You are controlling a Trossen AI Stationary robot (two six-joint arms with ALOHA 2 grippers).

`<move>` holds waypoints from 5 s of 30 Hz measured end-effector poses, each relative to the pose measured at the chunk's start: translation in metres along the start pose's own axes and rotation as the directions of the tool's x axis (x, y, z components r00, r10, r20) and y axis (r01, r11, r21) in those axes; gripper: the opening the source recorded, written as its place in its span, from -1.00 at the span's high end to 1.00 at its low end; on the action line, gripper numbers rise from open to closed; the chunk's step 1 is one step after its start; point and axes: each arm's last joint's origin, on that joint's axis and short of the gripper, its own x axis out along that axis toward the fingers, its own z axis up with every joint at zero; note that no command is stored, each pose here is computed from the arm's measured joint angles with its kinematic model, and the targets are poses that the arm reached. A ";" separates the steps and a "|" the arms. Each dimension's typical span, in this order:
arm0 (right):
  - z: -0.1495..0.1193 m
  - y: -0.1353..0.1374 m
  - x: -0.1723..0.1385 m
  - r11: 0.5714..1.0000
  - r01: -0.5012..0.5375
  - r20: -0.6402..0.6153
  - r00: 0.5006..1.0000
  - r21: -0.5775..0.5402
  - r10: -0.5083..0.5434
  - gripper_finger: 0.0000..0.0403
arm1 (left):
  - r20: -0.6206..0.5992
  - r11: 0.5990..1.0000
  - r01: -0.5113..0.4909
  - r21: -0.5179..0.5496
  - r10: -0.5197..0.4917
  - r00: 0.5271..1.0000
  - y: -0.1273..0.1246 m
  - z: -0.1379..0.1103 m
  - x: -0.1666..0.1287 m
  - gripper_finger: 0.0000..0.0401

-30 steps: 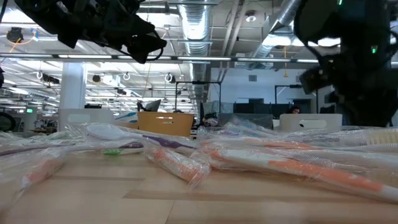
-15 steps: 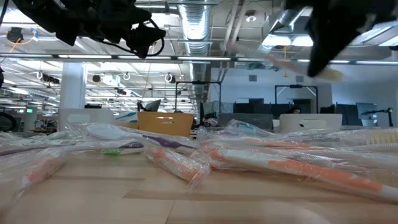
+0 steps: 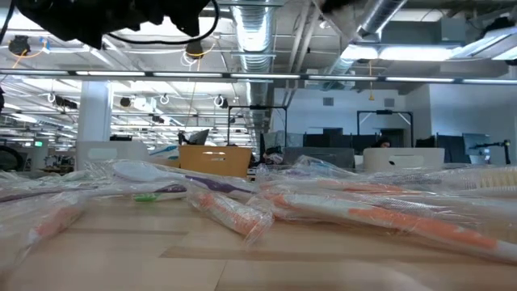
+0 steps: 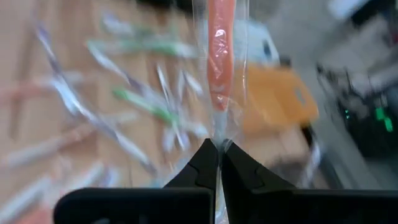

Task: Pick & Place Toothbrushes
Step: Put the orange toothbrush into the yellow bin

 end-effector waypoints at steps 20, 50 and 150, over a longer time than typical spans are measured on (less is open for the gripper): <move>0.036 -0.033 0.037 1.000 -0.004 0.167 0.986 0.002 0.004 1.00 | 0.204 0.984 -0.114 0.141 0.084 0.975 -0.001 -0.002 0.036 -0.13; 0.034 -0.046 0.052 0.990 -0.138 0.137 0.981 0.014 0.135 0.99 | 0.229 0.979 -0.161 0.126 0.130 0.965 0.005 0.012 0.044 0.81; -0.046 -0.104 -0.080 0.885 0.003 -0.441 0.868 0.466 0.229 -0.36 | -0.788 0.480 -0.783 -0.396 0.259 0.558 0.239 0.007 -0.052 0.91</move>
